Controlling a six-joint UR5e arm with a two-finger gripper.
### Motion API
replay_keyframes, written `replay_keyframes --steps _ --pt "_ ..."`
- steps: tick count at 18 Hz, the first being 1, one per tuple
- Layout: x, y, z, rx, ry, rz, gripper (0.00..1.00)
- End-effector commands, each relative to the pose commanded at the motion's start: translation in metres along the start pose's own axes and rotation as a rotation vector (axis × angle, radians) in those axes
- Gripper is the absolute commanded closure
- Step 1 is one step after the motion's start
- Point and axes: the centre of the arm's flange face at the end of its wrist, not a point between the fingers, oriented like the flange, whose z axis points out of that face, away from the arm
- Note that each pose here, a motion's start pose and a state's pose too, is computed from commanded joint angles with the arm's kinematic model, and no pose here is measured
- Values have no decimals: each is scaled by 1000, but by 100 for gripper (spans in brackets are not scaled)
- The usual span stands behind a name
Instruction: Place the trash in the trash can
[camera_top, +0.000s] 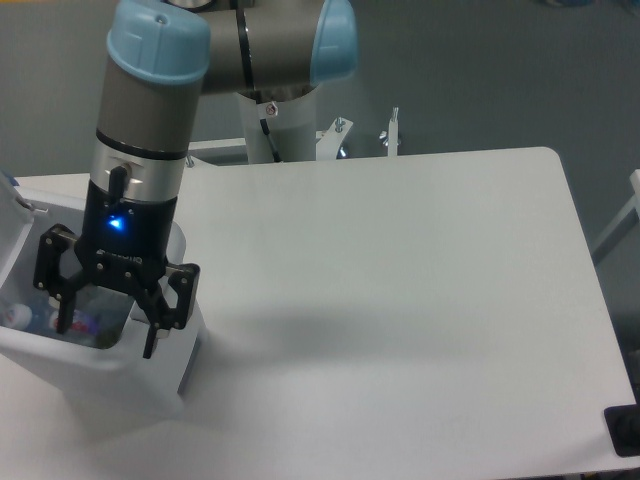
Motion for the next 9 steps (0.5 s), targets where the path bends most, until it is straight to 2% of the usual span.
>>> replay_keyframes --steps 4,9 --pt "-71 11 0 -11 -56 -71 3" --pt "-175 52 -8 -52 -128 -109 0"
